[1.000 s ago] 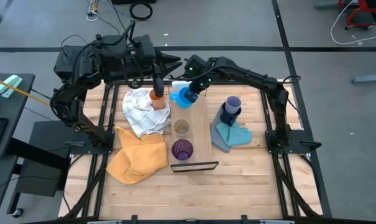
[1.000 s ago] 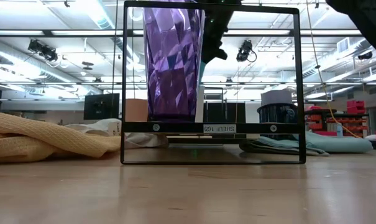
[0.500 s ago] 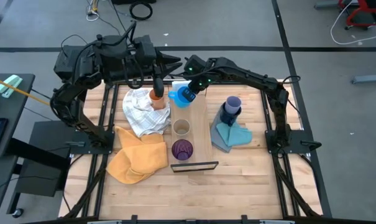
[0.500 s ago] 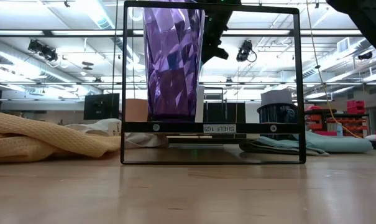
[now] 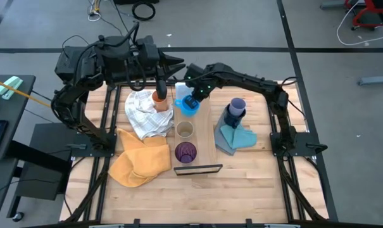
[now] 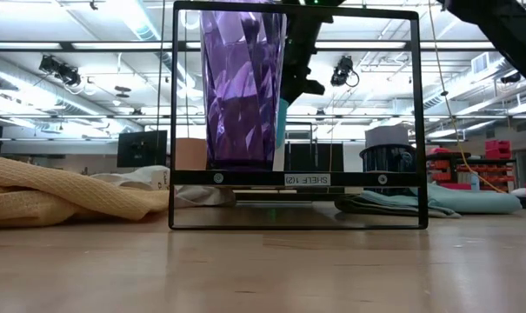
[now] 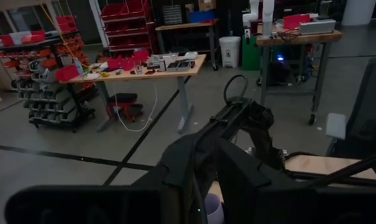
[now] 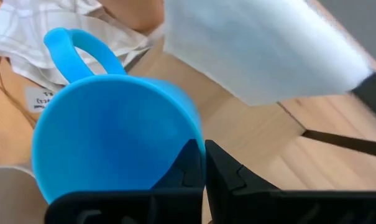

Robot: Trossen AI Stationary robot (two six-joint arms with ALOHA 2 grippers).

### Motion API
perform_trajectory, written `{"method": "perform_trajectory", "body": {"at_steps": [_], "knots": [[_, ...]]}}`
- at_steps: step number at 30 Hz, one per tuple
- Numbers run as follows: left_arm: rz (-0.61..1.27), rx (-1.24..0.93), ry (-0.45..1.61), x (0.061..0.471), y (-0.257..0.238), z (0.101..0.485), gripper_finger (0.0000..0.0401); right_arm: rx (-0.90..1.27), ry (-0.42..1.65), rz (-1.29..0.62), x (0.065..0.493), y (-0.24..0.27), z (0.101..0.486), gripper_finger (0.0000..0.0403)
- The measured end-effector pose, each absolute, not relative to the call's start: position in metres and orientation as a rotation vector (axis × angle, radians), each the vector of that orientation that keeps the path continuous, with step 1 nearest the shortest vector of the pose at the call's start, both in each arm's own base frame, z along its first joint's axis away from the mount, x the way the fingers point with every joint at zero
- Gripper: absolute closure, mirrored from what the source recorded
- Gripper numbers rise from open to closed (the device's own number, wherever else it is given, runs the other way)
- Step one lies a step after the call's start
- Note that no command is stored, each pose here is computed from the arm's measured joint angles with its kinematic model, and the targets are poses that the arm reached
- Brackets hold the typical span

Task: Stack small to large cups/mugs on shelf
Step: Put the blue mug on the shelf

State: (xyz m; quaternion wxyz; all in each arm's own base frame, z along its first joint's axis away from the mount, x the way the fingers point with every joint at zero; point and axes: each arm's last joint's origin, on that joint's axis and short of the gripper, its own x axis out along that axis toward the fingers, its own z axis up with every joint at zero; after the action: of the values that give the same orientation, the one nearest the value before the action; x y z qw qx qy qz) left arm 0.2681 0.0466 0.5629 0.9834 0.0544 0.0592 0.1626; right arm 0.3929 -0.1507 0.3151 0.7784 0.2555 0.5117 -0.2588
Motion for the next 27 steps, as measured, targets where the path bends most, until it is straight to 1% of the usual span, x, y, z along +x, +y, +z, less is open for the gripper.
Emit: {"method": "perform_trajectory", "body": {"at_steps": [8, 13, 19, 27], "knots": [[0.326, 0.125, 0.125, 0.268, 0.047, 0.563, 0.0322, 0.565, 1.086, -0.560, 0.403, -0.148, 0.308, 0.0400], [0.326, 0.125, 0.127, 0.268, 0.047, 0.562, 0.0319, 0.564, 1.110, -0.571, 0.407, -0.149, 0.298, 0.0400], [0.326, 0.128, 0.125, 0.265, 0.046, 0.564, 0.0325, 0.559, 1.146, -0.575, 0.411, -0.150, 0.287, 0.0400], [0.326, 0.128, 0.118, 0.261, 0.046, 0.566, 0.0319, 0.559, 1.123, -0.584, 0.411, -0.152, 0.289, 0.0400]]}}
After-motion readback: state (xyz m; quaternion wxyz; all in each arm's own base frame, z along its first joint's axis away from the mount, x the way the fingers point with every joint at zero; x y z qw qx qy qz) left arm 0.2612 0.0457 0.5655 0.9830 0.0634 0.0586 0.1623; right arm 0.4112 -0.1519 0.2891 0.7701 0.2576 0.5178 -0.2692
